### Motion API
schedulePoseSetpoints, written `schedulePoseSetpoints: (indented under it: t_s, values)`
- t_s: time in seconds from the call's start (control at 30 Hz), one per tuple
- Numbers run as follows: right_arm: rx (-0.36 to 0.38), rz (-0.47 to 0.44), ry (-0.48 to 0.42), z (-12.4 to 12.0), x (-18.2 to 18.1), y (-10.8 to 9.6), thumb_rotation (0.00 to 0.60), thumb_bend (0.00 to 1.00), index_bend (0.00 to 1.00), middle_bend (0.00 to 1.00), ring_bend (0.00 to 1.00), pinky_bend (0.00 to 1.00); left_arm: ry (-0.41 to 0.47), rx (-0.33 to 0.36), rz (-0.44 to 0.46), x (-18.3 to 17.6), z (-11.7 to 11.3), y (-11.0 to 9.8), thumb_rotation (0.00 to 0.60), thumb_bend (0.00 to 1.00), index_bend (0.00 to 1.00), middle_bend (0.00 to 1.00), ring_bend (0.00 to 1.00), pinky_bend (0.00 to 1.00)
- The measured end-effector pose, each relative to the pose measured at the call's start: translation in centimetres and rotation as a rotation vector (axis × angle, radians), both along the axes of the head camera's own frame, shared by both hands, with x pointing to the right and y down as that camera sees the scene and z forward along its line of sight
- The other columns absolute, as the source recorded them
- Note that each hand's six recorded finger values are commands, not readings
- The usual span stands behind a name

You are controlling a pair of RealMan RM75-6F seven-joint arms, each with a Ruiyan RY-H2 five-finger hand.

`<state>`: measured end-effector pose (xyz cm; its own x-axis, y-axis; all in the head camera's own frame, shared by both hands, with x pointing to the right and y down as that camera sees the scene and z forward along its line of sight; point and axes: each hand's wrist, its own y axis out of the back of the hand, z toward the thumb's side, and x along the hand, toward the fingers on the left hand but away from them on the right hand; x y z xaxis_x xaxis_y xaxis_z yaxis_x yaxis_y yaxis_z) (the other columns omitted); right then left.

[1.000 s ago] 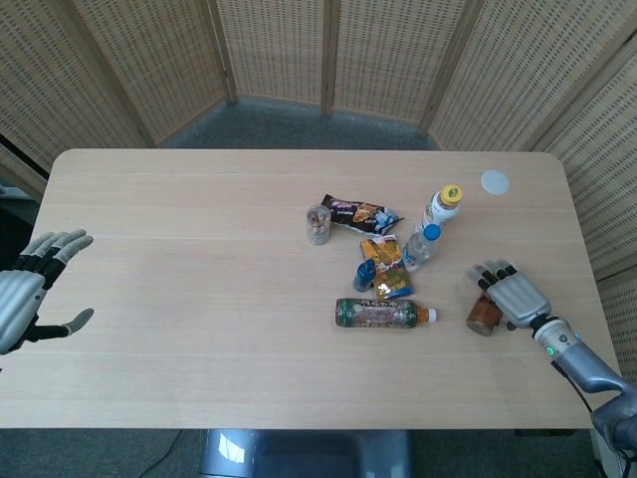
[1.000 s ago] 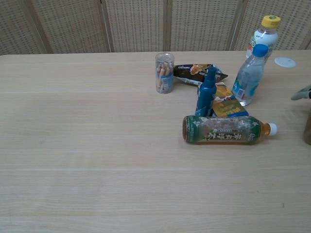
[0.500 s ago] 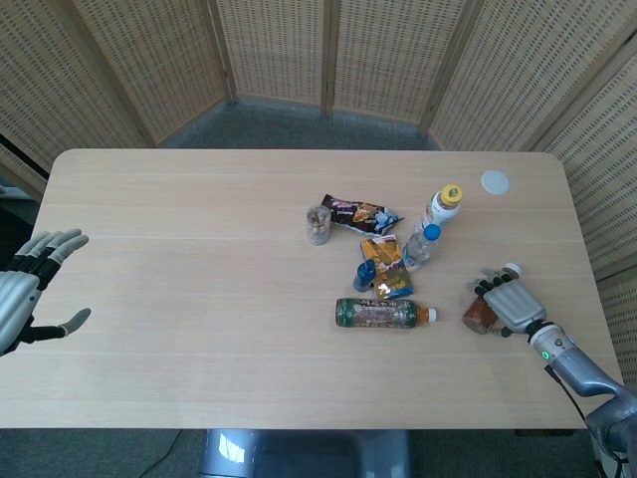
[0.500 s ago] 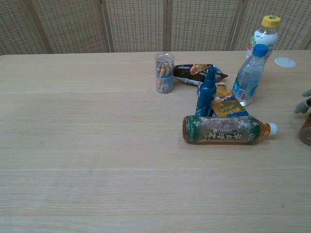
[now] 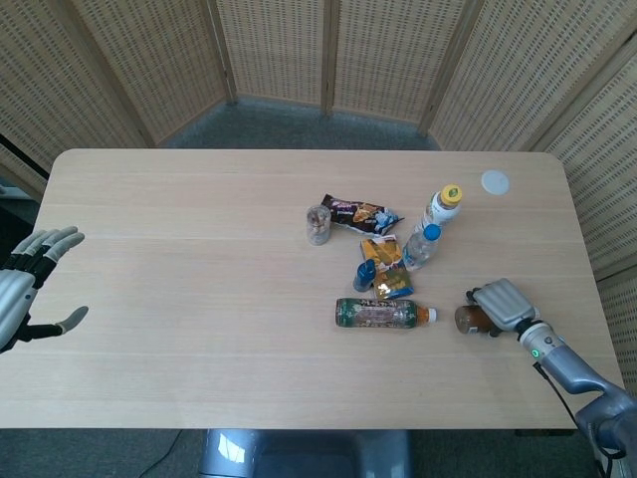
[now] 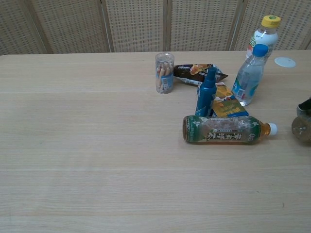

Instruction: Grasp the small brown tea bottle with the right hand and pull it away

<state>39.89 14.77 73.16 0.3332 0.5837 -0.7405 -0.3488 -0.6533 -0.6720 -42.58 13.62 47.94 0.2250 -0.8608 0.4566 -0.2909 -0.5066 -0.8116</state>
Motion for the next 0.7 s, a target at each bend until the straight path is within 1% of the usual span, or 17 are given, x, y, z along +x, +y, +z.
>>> schedulePoseSetpoints:
  t_s: [0.13,0.33,0.53,0.7]
  values:
    - [0.034,-0.008,-0.033,-1.1,-1.1,-0.7,0.600,0.16,0.74,0.87,0.61,0.71,0.004,-0.002,0.000,0.0,0.2,-0.1,0.600,0.33,0.08,0.05,0.00,0.00]
    - [0.099,0.004,-0.106,-3.9,-3.3,-2.3,0.600,0.17,0.80,0.95,0.70,0.79,0.012,-0.006,0.001,0.0,0.7,-0.1,0.600,0.33,0.08,0.05,0.00,0.00]
    - [0.195,0.048,-0.214,-8.6,-6.4,-5.0,0.600,0.16,0.81,0.96,0.73,0.80,0.020,-0.009,-0.003,-0.1,0.9,0.1,0.600,0.33,0.08,0.05,0.00,0.00]
    - [0.291,0.079,-0.309,-13.2,-9.1,-7.9,0.600,0.16,0.82,0.97,0.74,0.80,0.020,-0.009,-0.013,-0.5,0.8,0.4,0.600,0.33,0.08,0.05,0.00,0.00]
